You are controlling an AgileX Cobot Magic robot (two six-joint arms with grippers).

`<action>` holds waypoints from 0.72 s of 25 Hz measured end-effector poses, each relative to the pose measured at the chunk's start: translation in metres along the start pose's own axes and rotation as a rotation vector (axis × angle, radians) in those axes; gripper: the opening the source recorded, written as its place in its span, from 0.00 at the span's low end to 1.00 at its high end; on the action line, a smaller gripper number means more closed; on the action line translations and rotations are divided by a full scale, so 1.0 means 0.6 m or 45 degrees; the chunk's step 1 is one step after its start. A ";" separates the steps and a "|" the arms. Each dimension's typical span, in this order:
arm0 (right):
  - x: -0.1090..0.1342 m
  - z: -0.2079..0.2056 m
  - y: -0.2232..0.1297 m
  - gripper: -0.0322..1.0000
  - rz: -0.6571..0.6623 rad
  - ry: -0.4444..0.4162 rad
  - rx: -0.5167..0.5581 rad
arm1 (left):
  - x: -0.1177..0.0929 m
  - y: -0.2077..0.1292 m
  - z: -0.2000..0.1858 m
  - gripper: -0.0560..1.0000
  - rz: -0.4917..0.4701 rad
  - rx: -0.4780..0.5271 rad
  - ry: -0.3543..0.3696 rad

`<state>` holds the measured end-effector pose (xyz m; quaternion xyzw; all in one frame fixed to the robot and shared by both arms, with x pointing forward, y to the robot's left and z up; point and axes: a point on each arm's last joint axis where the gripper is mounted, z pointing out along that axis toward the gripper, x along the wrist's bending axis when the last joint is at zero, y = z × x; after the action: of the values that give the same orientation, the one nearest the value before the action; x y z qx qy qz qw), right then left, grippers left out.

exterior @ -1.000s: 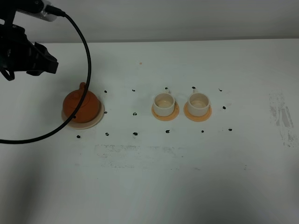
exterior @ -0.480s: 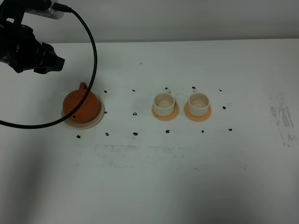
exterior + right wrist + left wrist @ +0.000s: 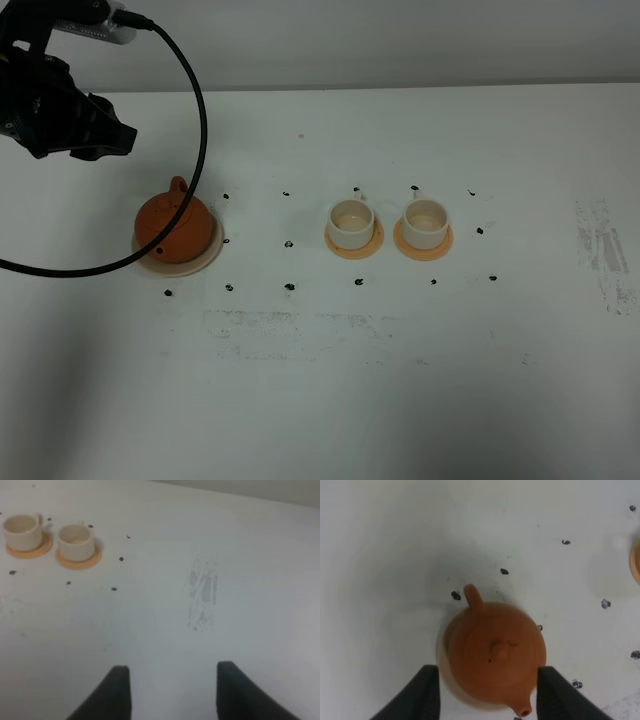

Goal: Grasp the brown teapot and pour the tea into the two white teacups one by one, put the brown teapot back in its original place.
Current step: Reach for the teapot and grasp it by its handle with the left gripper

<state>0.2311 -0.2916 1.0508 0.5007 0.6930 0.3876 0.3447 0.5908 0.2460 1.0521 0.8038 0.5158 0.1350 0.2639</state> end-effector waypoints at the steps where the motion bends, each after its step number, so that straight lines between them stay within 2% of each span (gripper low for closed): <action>1: 0.000 0.000 0.000 0.43 0.003 0.000 0.000 | 0.000 0.000 0.000 0.50 0.001 0.001 0.002; 9: 0.000 0.001 0.000 0.43 0.040 -0.066 0.007 | 0.004 -0.004 0.000 0.50 0.004 0.030 0.033; 18: 0.000 0.001 0.000 0.43 0.043 -0.068 0.007 | 0.004 -0.005 -0.001 0.50 -0.037 0.042 0.032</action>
<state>0.2317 -0.2912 1.0507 0.5234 0.6761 0.3778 0.3552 0.5895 0.2490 1.0507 0.7987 0.5329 0.1326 0.2461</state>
